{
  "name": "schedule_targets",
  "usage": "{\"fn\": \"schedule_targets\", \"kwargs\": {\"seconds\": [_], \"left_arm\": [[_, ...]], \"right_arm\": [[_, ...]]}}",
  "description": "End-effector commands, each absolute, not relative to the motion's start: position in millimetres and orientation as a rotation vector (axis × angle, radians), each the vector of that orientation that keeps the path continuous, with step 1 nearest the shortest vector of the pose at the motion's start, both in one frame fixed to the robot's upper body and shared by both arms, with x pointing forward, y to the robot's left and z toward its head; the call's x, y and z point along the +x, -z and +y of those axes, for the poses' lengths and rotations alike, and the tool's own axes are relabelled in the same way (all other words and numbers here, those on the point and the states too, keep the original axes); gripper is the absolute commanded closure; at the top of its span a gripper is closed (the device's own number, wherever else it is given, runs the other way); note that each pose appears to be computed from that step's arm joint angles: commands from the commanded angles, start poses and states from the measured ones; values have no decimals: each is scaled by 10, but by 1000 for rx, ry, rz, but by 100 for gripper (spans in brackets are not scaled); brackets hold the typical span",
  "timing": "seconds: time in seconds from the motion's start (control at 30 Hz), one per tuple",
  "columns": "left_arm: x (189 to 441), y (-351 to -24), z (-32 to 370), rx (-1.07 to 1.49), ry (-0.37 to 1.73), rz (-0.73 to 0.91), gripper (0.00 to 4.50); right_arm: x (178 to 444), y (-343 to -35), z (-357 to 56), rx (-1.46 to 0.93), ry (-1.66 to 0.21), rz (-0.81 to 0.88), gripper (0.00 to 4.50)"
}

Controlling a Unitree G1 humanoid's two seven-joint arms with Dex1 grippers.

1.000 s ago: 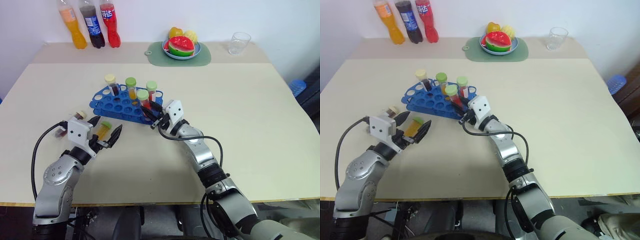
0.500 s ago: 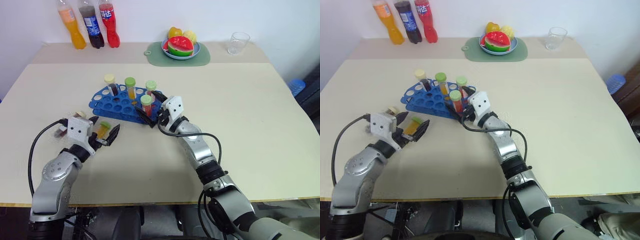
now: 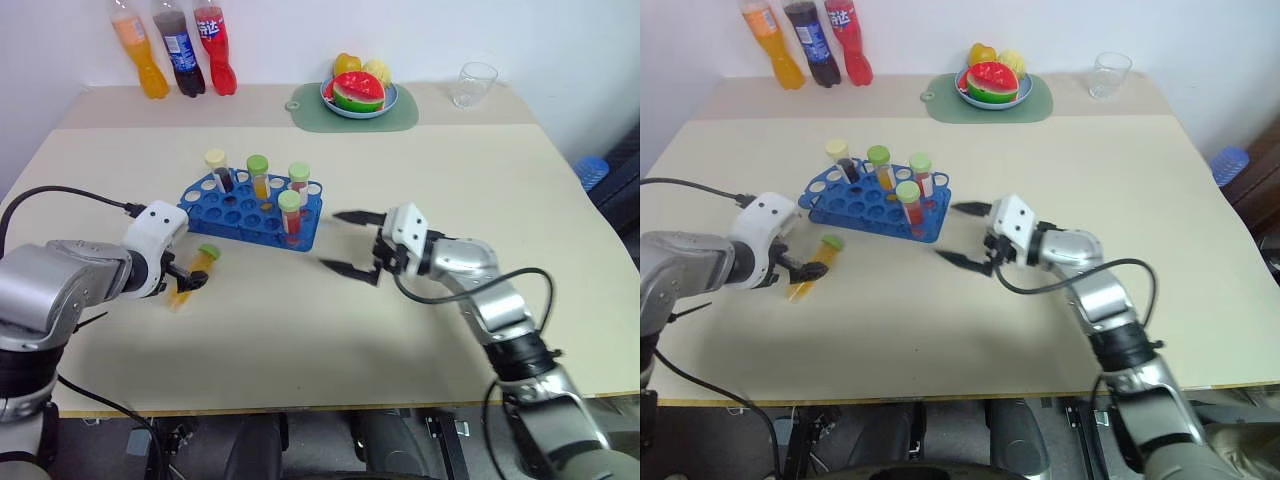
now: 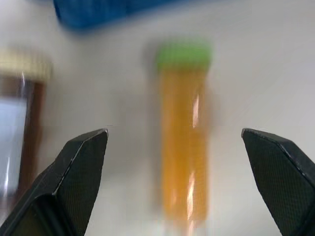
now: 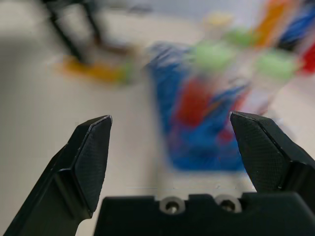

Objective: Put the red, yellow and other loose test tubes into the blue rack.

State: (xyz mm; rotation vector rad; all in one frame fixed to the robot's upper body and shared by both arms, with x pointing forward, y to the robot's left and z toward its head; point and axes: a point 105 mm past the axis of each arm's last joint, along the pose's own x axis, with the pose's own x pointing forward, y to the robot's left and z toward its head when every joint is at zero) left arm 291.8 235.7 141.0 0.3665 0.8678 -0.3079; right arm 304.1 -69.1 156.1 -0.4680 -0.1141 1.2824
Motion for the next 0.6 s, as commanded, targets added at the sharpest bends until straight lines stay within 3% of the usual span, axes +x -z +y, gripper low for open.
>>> {"fn": "schedule_targets", "kwargs": {"seconds": [0.03,0.13,0.23,0.43,0.53,0.6], "left_arm": [[2956,-1328,2379,391,295,934,0],[3040,-1275,2405,378,272,953,0],[3118,-1252,2388,340,260,947,78],[3160,-1330,2415,267,227,919,364],[3113,-1443,2452,204,241,851,372],[3077,-1623,2413,164,311,708,372]], "right_arm": [[2798,-1678,-566,-483,-1400,-151,28],[2787,-1677,-539,-473,-1379,-155,28],[2765,-1619,-510,-478,-1364,-149,21],[2697,-1567,-448,-454,-1371,-138,21],[2718,-1576,-456,-454,-1362,-137,21],[2737,-1584,-480,-450,-1352,-134,21]]}}
